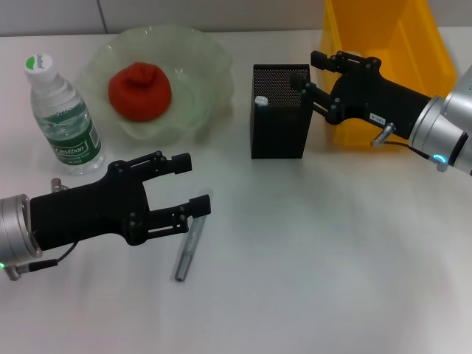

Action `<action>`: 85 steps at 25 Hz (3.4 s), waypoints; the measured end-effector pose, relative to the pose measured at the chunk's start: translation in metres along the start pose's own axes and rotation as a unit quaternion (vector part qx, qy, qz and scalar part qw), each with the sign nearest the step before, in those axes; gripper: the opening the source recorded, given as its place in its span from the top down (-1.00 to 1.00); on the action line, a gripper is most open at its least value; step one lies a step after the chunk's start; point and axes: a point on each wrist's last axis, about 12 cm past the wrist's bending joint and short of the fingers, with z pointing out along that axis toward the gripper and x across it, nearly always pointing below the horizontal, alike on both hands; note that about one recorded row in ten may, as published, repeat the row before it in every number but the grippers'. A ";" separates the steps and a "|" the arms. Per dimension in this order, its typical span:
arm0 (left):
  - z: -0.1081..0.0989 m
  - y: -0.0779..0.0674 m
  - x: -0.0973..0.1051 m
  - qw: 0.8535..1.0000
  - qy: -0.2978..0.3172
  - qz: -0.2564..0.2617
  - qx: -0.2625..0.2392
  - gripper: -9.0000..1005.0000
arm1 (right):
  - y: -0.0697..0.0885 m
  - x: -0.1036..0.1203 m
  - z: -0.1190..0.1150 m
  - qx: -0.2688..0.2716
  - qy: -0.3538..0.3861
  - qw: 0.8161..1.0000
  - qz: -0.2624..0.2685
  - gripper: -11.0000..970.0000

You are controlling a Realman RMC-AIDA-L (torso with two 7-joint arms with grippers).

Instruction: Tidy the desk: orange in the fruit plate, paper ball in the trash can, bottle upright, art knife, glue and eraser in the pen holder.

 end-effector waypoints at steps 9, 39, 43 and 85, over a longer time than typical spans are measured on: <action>0.000 0.000 0.000 1.000 0.000 0.000 -0.001 -0.35 | 0.011 -0.002 -0.015 -0.037 -0.046 0.998 0.027 0.00; 0.040 0.032 -0.111 0.975 0.190 -0.114 -0.010 -0.34 | 0.070 0.042 -0.091 -0.150 -0.018 0.980 0.133 -0.35; 0.057 0.022 -0.142 0.956 0.277 -0.087 -0.048 -0.34 | 0.070 0.044 -0.092 -0.145 -0.014 0.980 0.136 -0.35; 0.137 0.031 -0.078 0.854 0.478 -0.101 -0.180 -0.32 | 0.076 0.055 -0.096 -0.132 0.000 0.985 0.112 -0.35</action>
